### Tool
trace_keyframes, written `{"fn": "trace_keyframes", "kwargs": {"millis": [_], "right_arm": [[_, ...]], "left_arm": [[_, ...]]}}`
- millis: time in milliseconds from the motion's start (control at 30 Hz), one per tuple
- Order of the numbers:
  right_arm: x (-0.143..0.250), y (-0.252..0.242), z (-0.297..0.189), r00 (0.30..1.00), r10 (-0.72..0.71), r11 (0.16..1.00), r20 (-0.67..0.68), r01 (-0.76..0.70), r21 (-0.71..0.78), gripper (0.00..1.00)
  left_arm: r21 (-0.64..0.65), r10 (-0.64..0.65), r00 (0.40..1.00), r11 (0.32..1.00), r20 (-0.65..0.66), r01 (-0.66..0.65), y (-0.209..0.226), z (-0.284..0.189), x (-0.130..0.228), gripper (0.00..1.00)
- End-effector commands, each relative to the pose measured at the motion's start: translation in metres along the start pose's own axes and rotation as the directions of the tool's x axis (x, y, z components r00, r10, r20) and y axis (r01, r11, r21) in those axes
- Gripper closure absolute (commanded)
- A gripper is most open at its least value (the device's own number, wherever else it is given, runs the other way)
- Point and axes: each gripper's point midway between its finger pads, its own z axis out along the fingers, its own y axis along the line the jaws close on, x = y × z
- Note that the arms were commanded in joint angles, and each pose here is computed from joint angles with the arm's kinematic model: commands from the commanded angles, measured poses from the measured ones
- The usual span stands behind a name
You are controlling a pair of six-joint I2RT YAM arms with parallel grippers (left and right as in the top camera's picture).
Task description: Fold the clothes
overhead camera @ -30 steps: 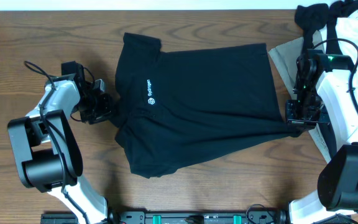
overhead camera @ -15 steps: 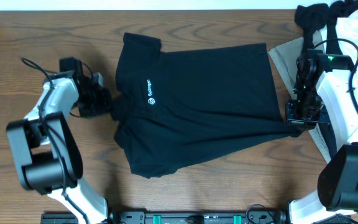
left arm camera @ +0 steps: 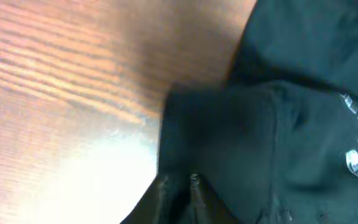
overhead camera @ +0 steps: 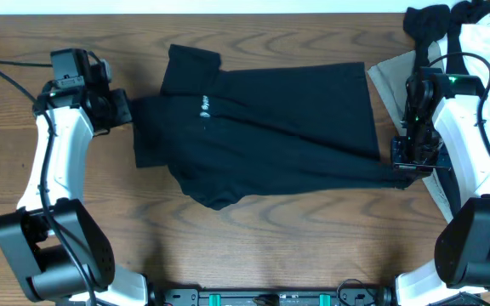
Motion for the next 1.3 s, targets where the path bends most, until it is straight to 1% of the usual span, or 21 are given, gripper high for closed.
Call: {"fn": "trace_keyframes", "kwargs": {"millis": [0, 33, 67, 100, 167, 267, 367, 467, 600, 700, 833, 933, 1033, 1167, 1200, 1267], "right_arm": [[0.001, -0.007, -0.001, 0.999, 0.033, 0.999, 0.009, -0.033, 0.013, 0.99], [0.001, -0.007, -0.001, 0.999, 0.033, 0.999, 0.009, -0.033, 0.013, 0.99], [0.001, -0.007, -0.001, 0.999, 0.033, 0.999, 0.009, -0.033, 0.013, 0.99], [0.001, -0.007, -0.001, 0.999, 0.033, 0.999, 0.009, -0.033, 0.013, 0.99], [0.001, -0.007, -0.001, 0.999, 0.033, 0.999, 0.008, -0.033, 0.010, 0.99], [0.001, -0.006, -0.001, 0.999, 0.033, 0.999, 0.009, -0.033, 0.009, 0.99], [-0.001, -0.005, -0.001, 0.999, 0.034, 0.999, 0.015, -0.034, 0.002, 0.99], [-0.002, -0.005, -0.001, 0.999, 0.034, 0.999, 0.017, -0.034, 0.000, 0.99], [-0.001, -0.004, -0.001, 0.999, 0.034, 0.999, 0.016, -0.034, -0.003, 0.99], [-0.001, -0.004, -0.001, 0.999, 0.034, 0.999, 0.016, -0.034, -0.003, 0.99], [-0.001, -0.004, -0.001, 0.999, 0.034, 0.999, 0.016, -0.034, -0.003, 0.99], [-0.001, -0.004, -0.001, 0.999, 0.034, 0.999, 0.016, -0.034, -0.003, 0.99], [-0.001, -0.004, -0.001, 0.999, 0.034, 0.999, 0.016, -0.034, -0.004, 0.99], [-0.001, -0.004, -0.001, 0.999, 0.034, 0.999, 0.016, -0.034, -0.003, 0.99], [-0.001, -0.004, -0.001, 0.999, 0.034, 0.999, 0.016, -0.034, -0.003, 0.99], [-0.001, -0.004, -0.001, 0.999, 0.034, 0.999, 0.016, -0.034, -0.003, 0.99]], "left_arm": [[-0.036, -0.015, 0.999, 0.999, -0.033, 0.014, 0.008, 0.004, 0.007, 0.59], [-0.037, -0.016, 0.999, 0.999, -0.043, 0.015, 0.009, 0.004, 0.010, 0.53], [-0.038, -0.018, 0.998, 0.999, -0.057, 0.016, 0.009, 0.004, 0.013, 0.51], [-0.040, -0.022, 0.997, 0.999, -0.069, 0.019, 0.009, 0.003, 0.016, 0.51], [-0.050, -0.073, 0.990, 0.996, -0.117, 0.068, 0.010, 0.002, 0.029, 0.51], [-0.057, -0.168, 0.956, 0.986, -0.239, 0.159, 0.005, -0.003, 0.059, 0.51], [0.005, -0.174, 0.907, 0.982, -0.384, 0.190, -0.014, -0.012, 0.093, 0.51], [0.043, -0.163, 0.854, 0.977, -0.494, 0.211, -0.031, -0.017, 0.123, 0.52], [0.087, -0.117, 0.802, 0.975, -0.585, 0.206, -0.052, -0.018, 0.154, 0.53], [0.166, -0.044, 0.776, 0.968, -0.629, 0.189, -0.073, -0.019, 0.173, 0.53], [0.182, 0.010, 0.752, 0.972, -0.660, 0.146, -0.083, -0.011, 0.199, 0.53], [0.168, -0.001, 0.746, 0.974, -0.665, 0.151, -0.086, 0.001, 0.215, 0.53], [0.160, -0.018, 0.751, 0.973, -0.660, 0.163, -0.084, 0.010, 0.223, 0.53], [0.172, -0.011, 0.768, 0.972, -0.641, 0.158, -0.084, 0.018, 0.223, 0.53], [0.175, -0.010, 0.771, 0.972, -0.636, 0.157, -0.084, 0.018, 0.222, 0.54], [0.181, -0.008, 0.779, 0.971, -0.627, 0.155, -0.085, 0.020, 0.220, 0.62]]}}
